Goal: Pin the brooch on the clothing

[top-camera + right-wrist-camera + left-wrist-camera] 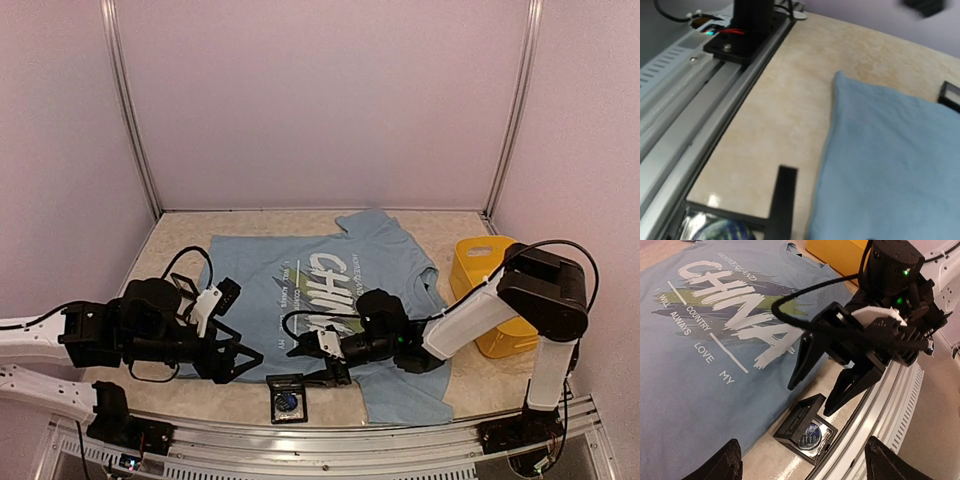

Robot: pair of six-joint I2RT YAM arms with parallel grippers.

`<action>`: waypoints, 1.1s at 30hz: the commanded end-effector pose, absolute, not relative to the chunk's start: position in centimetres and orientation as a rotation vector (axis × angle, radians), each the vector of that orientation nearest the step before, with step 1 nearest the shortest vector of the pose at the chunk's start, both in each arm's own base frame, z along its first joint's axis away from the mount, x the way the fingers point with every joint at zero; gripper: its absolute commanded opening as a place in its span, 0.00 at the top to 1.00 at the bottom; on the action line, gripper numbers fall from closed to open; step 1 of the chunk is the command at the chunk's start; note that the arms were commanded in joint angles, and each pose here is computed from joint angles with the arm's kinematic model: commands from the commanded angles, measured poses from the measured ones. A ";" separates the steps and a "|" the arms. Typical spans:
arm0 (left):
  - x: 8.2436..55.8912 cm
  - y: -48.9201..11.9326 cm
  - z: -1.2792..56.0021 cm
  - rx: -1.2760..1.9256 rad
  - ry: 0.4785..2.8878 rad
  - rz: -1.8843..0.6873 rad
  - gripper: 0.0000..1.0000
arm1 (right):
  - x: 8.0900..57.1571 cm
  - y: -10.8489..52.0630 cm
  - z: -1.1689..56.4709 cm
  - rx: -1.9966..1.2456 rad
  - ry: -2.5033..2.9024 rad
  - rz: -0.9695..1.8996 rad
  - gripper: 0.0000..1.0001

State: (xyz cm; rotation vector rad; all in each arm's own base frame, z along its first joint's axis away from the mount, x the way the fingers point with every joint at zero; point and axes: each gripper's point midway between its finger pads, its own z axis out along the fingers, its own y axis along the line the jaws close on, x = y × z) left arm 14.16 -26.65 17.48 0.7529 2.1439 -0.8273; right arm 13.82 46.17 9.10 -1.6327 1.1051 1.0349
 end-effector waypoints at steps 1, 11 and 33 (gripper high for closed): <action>11.9 -27.8 15.9 0.869 2.182 -0.773 0.20 | 14.3 45.2 13.3 -1.558 1.107 1.016 0.45; 13.2 -30.0 11.0 1.024 2.233 -0.471 0.28 | 13.7 39.6 15.3 -1.337 1.350 1.041 0.35; 12.3 -31.0 6.8 1.140 2.317 -0.410 0.80 | 10.4 36.3 12.8 -1.370 1.466 0.901 0.29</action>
